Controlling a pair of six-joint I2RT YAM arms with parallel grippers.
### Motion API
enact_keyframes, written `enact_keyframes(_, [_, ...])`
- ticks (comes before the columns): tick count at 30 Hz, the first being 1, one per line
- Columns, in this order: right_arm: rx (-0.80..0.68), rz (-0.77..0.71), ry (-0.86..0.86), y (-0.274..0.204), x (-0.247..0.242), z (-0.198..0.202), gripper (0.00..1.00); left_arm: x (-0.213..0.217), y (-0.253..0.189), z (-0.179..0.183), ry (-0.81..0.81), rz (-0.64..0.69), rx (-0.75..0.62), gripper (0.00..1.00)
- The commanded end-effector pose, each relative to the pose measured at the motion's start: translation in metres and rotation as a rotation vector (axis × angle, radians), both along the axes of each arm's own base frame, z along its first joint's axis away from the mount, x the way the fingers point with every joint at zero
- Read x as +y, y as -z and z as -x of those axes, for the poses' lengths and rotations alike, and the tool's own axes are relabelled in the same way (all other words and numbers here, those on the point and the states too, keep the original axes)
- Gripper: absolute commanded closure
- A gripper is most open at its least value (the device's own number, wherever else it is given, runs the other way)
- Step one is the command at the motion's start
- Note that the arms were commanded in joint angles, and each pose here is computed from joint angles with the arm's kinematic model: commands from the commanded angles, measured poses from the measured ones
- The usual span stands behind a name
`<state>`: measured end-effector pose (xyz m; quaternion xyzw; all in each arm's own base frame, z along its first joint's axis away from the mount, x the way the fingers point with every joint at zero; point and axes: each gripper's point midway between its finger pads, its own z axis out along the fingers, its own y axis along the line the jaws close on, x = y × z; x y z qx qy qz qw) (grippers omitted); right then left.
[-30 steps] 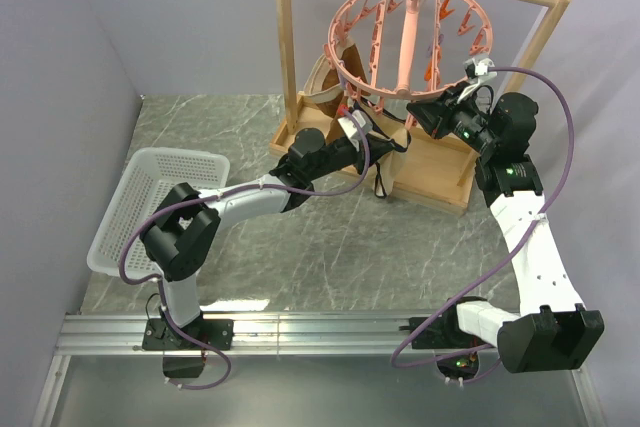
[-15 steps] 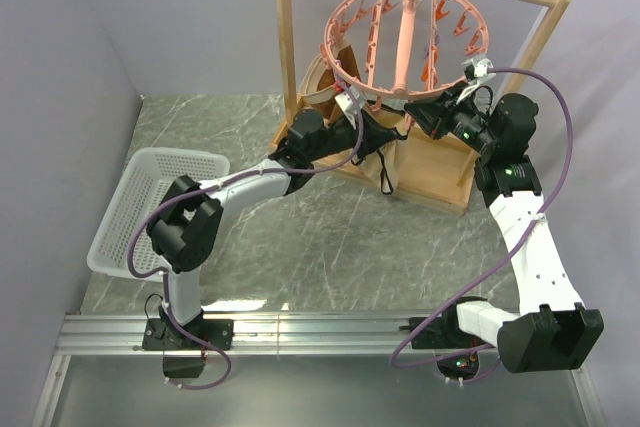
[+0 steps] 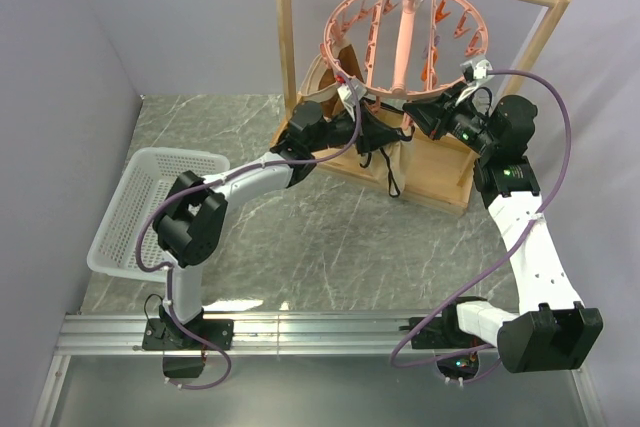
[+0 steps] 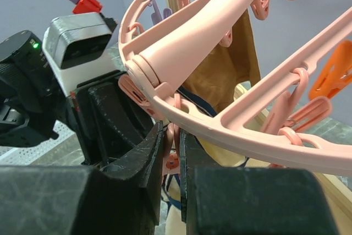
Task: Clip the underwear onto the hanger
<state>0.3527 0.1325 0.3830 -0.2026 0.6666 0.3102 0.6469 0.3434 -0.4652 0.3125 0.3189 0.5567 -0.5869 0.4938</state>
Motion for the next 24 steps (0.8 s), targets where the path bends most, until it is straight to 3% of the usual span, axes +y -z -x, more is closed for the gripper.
enact_keyframes(1, [-0.018,0.006,-0.092,0.0,0.014,0.012,1.0,0.001,-0.035,0.003,0.039,0.066,-0.031,1.0])
enact_keyframes(24, [-0.021,0.008,-0.128,0.002,0.018,0.012,1.0,0.001,-0.05,0.016,0.18,0.117,-0.013,1.0])
